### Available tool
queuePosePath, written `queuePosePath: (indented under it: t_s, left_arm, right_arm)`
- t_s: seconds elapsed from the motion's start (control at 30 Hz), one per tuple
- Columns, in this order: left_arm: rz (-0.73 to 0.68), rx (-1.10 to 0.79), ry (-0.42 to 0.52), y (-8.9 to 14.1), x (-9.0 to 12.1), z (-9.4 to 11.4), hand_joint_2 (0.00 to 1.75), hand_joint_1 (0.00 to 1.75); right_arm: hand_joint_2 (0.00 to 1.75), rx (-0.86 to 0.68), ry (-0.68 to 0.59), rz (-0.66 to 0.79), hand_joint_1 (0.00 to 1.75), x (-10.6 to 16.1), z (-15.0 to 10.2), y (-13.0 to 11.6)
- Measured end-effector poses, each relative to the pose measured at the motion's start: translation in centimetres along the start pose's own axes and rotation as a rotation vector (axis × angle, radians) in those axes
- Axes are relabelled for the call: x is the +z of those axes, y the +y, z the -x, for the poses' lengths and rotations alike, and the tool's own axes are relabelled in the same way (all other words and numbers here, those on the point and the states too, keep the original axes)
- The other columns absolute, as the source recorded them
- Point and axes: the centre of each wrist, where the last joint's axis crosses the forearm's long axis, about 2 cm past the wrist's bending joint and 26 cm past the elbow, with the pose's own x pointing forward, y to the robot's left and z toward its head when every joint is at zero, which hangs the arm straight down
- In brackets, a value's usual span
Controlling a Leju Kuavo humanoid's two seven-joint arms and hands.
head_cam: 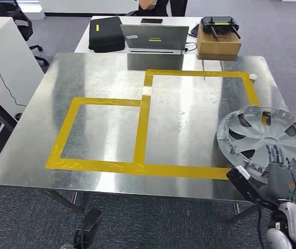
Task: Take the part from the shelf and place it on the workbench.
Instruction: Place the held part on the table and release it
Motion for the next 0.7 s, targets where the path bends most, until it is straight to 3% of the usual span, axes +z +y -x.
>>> queuePosePath:
  t_s: [0.3, 0.47, 0.7]
  left_arm:
    - [0.017, -0.028, -0.006, -0.1, -0.1, -0.3, 0.00, 0.00]
    - [0.022, -0.035, -0.004, -0.3, -0.2, -0.4, 0.00, 0.00]
    - [0.045, -0.066, -0.007, -0.6, -0.3, -0.9, 0.00, 0.00]
  right_arm:
    - [1.75, 0.038, -0.101, -0.028, 0.00, -0.5, 0.4, -0.4]
    - [1.75, 0.104, -0.135, 0.059, 0.00, -0.8, 0.7, -0.7]
    - [1.75, 0.356, -0.230, 0.158, 0.00, -2.2, 1.3, -2.1]
